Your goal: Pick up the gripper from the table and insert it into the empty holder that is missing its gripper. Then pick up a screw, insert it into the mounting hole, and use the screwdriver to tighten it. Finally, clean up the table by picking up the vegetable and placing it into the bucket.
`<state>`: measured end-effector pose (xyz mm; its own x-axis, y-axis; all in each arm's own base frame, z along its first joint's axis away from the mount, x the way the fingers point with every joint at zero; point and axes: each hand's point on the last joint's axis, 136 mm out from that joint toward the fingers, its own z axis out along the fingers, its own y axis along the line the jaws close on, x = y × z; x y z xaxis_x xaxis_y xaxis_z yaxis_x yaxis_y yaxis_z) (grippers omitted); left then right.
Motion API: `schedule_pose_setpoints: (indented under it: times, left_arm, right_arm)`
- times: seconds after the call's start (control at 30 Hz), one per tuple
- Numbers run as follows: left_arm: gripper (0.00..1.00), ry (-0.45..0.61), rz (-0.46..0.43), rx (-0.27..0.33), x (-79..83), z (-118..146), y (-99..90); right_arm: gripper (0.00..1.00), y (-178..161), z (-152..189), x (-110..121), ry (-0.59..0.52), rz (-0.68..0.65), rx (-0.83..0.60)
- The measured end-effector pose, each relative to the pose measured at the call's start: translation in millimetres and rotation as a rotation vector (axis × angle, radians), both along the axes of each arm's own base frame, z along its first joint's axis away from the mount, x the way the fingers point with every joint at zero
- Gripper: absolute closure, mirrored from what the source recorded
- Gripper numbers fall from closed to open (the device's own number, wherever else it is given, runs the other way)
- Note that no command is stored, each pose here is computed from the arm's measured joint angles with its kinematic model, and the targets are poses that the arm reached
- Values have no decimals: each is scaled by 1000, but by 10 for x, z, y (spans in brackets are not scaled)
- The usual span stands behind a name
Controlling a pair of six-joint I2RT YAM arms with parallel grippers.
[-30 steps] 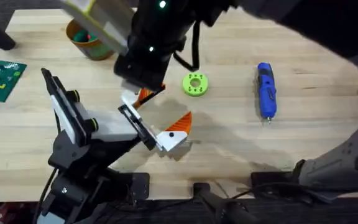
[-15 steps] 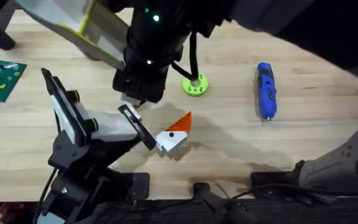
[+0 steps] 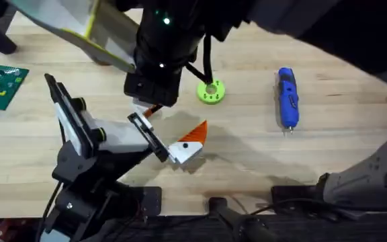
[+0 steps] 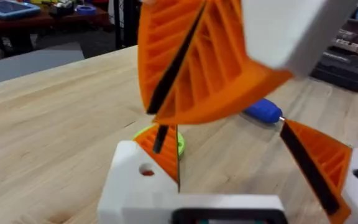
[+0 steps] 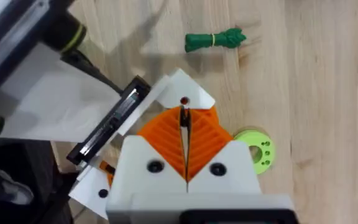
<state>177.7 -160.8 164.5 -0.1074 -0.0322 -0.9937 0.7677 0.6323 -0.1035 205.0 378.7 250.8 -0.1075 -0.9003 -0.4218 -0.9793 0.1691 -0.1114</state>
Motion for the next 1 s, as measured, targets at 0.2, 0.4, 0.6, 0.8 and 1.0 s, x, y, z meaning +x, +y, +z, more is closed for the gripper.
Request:
schedule_pose_setpoints:
  times: [0.2, 0.4, 0.6, 0.8, 1.0]
  left_arm:
    - [11, 0, 0, 0, 0, 1, 0]
    - [11, 0, 0, 0, 0, 1, 0]
    - [11, 0, 0, 0, 0, 1, 0]
    - [11, 0, 0, 0, 0, 1, 0]
    - [11, 0, 0, 0, 0, 1, 0]
  right_arm:
    - [990, 6, 3, 6, -8, 13, 0]
    - [990, 7, 4, 10, -9, 14, 1]
    - [990, 1, 3, 16, -9, 12, 0]
    - [990, -23, -8, 12, -4, 10, -9]
    - [990, -28, -13, 9, -2, 10, -12]
